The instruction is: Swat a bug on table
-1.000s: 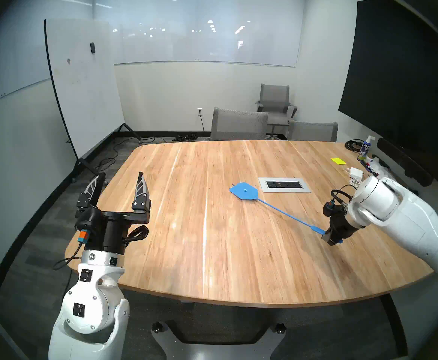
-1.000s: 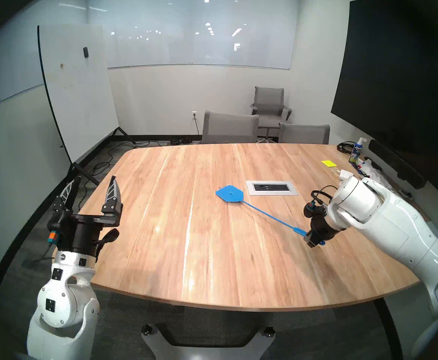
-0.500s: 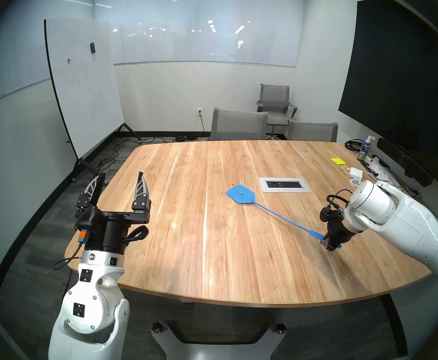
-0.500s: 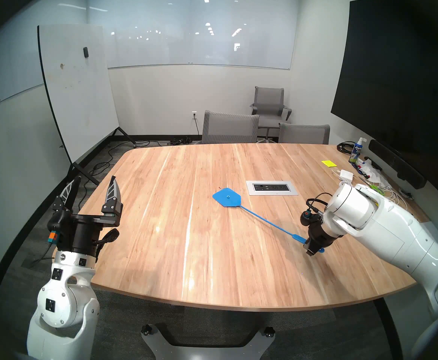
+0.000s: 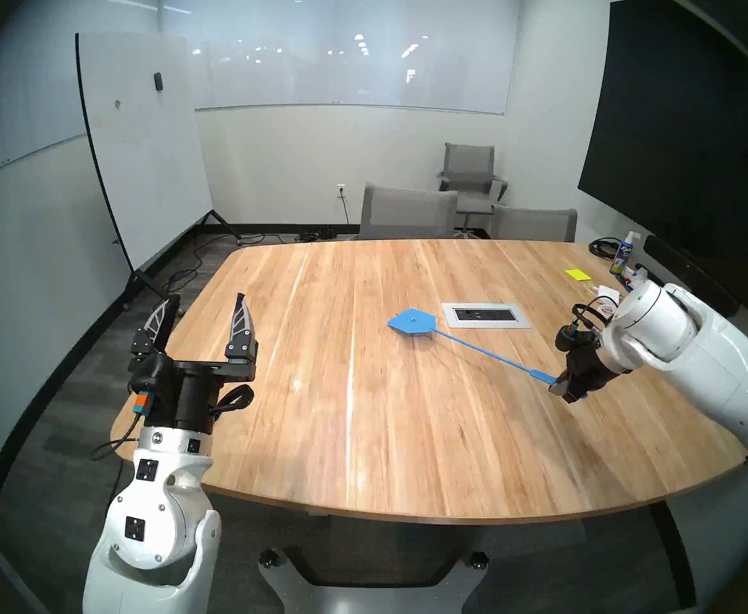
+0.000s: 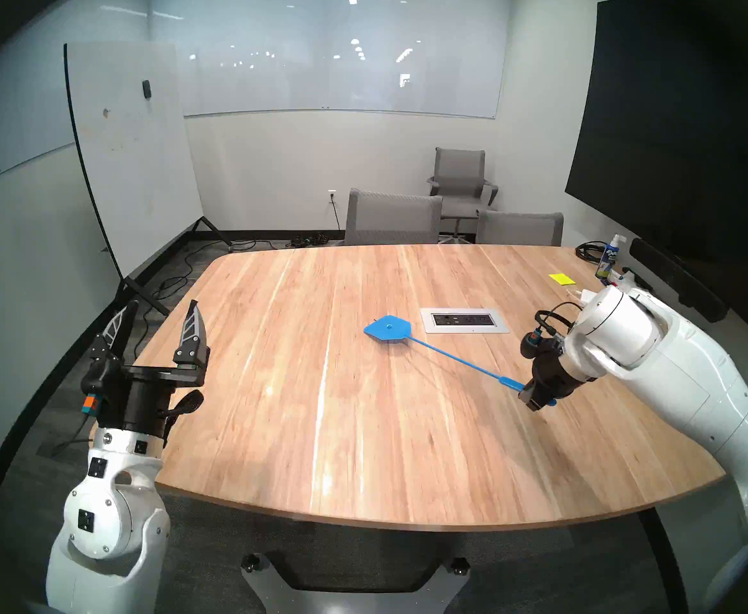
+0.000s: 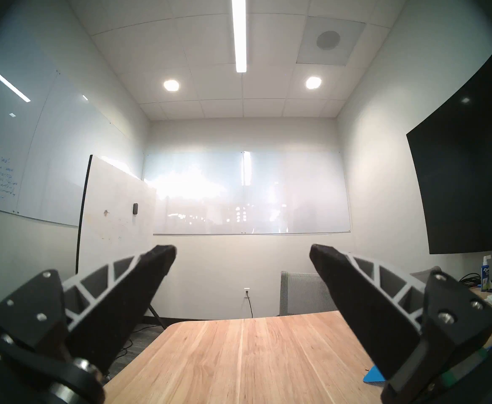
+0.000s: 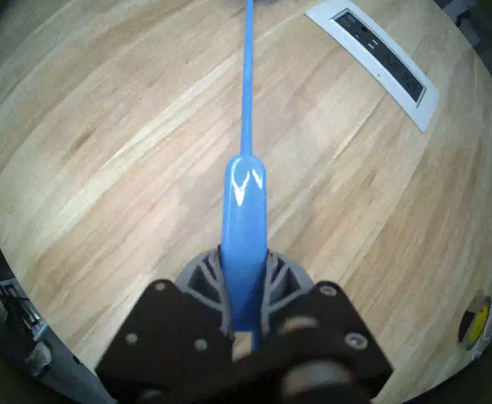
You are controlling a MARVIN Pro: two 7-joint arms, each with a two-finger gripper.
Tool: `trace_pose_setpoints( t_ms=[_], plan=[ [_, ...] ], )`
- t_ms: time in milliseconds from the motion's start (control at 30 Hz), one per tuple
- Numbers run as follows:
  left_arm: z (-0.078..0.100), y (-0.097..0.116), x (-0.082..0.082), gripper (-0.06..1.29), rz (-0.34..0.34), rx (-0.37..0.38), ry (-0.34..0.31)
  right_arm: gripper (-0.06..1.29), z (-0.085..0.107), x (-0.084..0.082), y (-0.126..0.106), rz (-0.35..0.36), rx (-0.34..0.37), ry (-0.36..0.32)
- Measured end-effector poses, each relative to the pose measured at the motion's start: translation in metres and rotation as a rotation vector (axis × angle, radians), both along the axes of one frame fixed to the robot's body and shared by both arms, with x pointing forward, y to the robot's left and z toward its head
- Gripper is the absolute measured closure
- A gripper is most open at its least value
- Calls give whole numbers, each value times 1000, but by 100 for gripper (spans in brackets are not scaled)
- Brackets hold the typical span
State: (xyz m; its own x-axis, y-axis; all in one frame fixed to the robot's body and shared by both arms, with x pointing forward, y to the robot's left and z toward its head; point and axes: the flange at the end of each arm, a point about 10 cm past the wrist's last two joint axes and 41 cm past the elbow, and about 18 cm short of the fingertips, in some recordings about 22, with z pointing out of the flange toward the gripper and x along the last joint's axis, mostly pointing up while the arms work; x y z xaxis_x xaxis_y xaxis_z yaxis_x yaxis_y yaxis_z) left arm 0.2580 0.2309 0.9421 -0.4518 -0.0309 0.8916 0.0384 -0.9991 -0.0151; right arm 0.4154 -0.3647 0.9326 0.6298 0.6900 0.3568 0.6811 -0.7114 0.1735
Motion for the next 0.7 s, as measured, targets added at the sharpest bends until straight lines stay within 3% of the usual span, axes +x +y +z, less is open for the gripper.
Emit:
trace_pose_setpoints(
  t_ms=[300,700],
  plan=[
    [0,0,0,-2,0,0,0,111,19,-9,-13,-22,61,-13],
    [0,0,0,-2,0,0,0,111,14,-30,-47,-54,63,24]
  ],
)
